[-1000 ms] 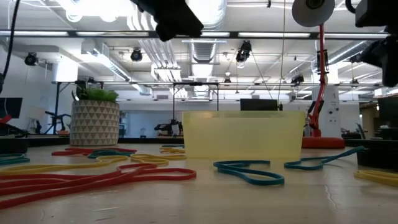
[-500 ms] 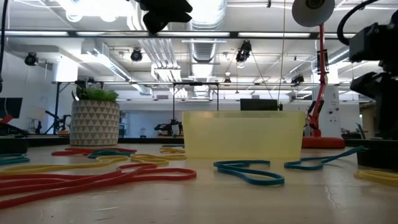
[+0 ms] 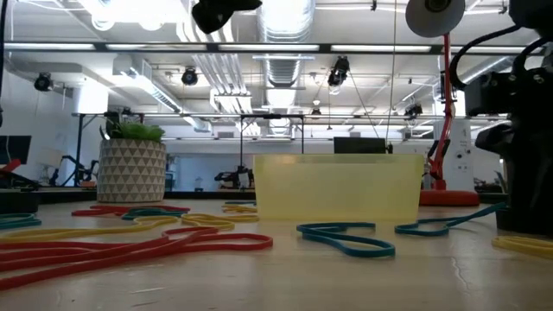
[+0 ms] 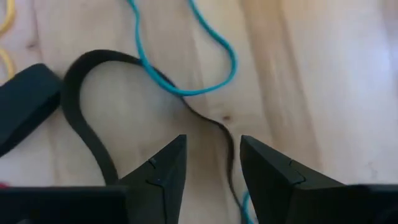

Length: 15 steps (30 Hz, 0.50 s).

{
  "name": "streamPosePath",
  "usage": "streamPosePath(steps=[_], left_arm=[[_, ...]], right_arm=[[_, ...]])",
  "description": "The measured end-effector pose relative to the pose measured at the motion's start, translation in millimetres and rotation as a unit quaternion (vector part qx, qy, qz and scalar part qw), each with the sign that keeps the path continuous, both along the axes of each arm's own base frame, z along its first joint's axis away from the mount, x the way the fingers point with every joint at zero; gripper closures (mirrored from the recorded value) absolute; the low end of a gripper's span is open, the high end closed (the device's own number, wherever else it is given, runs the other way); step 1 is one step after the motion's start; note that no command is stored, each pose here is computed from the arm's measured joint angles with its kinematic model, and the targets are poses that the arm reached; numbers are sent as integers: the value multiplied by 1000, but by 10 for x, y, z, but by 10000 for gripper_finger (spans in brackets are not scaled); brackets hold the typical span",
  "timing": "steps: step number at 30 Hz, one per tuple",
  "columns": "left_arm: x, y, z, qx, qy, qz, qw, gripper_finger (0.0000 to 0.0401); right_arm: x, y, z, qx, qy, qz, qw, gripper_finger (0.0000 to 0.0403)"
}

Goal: Pick and place rubber bands into bin
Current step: Put the black rubber band into the bin

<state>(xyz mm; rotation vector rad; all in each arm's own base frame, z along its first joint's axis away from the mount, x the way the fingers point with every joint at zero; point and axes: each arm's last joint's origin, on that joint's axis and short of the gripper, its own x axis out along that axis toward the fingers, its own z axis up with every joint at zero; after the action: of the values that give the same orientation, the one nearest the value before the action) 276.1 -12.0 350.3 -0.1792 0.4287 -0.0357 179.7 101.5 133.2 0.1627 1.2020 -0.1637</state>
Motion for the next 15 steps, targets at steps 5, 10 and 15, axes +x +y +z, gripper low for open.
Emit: streamPosePath(steps=[5, 10, 15], left_arm=[[-31, -62, 22, -9, -2, -4, 1000, 292], [-50, -112, 30, -8, -2, -8, 1000, 292], [-64, -124, 43, -18, -4, -6, 1000, 292]], right_arm=[[28, 0, -73, 2, 16, -14, 1000, 271], [33, 5, -92, 8, 21, -28, 999, 305], [9, -11, -60, 11, 18, -38, 999, 376]])
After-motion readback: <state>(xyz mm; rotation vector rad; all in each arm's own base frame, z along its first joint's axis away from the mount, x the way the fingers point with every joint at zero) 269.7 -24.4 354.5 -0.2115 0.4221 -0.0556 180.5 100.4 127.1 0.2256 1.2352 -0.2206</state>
